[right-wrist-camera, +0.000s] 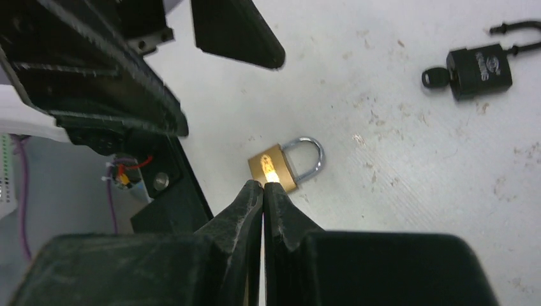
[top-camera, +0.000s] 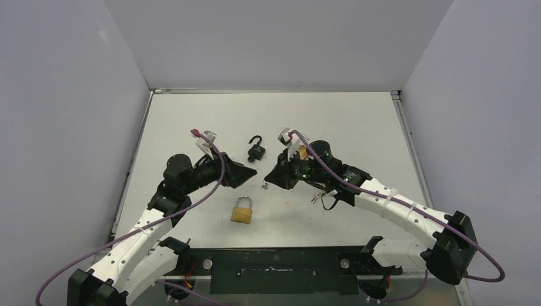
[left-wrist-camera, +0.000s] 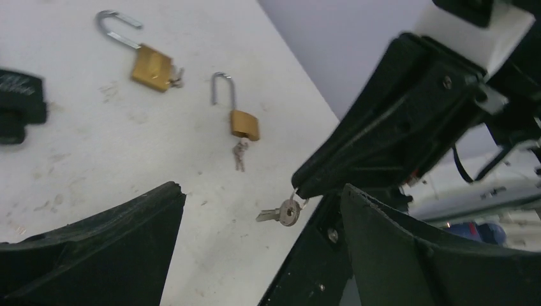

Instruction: Unlock with the key

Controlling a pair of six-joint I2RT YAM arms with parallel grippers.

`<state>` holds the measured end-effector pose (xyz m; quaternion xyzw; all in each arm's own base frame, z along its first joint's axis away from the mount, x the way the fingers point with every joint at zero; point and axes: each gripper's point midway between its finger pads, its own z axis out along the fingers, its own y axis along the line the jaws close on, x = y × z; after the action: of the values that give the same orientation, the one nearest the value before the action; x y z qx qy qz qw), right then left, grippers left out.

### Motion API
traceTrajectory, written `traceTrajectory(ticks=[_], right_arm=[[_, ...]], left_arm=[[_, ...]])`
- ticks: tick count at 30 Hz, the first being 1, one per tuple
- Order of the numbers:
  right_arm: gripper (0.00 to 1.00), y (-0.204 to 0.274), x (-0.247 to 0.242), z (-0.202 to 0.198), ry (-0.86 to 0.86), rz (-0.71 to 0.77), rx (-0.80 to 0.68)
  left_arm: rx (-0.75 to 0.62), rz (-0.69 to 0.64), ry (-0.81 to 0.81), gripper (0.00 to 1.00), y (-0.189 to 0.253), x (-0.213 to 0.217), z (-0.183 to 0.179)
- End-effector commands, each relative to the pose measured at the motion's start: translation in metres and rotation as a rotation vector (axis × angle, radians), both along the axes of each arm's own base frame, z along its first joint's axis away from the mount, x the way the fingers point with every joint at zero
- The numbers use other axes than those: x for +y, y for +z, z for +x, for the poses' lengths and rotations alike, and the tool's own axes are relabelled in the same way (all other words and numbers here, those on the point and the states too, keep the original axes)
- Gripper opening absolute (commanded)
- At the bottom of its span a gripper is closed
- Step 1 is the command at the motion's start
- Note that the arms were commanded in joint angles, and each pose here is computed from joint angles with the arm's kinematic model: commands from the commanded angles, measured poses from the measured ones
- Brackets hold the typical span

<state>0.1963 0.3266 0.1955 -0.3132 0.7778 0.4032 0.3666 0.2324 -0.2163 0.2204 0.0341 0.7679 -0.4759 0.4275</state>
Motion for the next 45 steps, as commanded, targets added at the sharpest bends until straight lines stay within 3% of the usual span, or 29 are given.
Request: traceTrajectory(ticks=[1, 6, 14, 16, 21, 24, 28, 33, 36, 41, 43, 45], right_arm=[[0.0, 0.081, 0.004, -0.014, 0.103, 0.157, -0.049], [0.0, 0.12, 0.004, -0.022, 0.138, 0.222, -0.023], [0.0, 0.139, 0.004, -0.018, 0.117, 0.245, -0.013], [0.0, 0.139, 0.004, -0.016, 0.108, 0.243, -0.008], [0.0, 0.138, 0.002, -0.007, 0.069, 0.233, -0.005], [0.0, 0.136, 0.001, -0.005, 0.063, 0.228, 0.004], [0.0, 0.135, 0.0, -0.002, 0.055, 0.227, 0.008], [0.0, 0.134, -0.002, -0.001, 0.053, 0.227, 0.015], [0.0, 0.13, -0.004, 0.001, 0.038, 0.218, 0.023], [0.6, 0.129, -0.017, 0.01, -0.053, 0.247, 0.014], [0.69, 0.134, -0.02, 0.009, -0.068, 0.291, 0.006], [0.72, 0.137, -0.022, 0.006, -0.07, 0.339, 0.0]], left_arm=[[-0.409, -0.129, -0.386, 0.89, 0.091, -0.033, -0.038], [-0.401, -0.153, -0.629, 0.86, 0.097, -0.051, -0.059], [-0.404, -0.153, -0.711, 0.48, 0.101, -0.06, -0.063], [-0.393, -0.156, -0.73, 0.47, 0.099, -0.062, -0.067], [-0.383, -0.156, -0.739, 0.62, 0.096, -0.066, -0.069], [-0.386, -0.156, -0.737, 0.65, 0.095, -0.07, -0.069], [-0.371, -0.154, -0.733, 0.43, 0.092, -0.075, -0.066], [-0.367, -0.14, -0.708, 0.02, 0.093, -0.077, -0.059], [-0.376, -0.134, -0.681, 0.0, 0.097, -0.078, -0.053], [-0.379, -0.144, -0.611, 0.0, 0.109, -0.077, -0.045], [-0.365, -0.162, -0.577, 0.0, 0.116, -0.077, -0.042], [-0.336, -0.185, -0.531, 0.0, 0.122, -0.076, -0.036]])
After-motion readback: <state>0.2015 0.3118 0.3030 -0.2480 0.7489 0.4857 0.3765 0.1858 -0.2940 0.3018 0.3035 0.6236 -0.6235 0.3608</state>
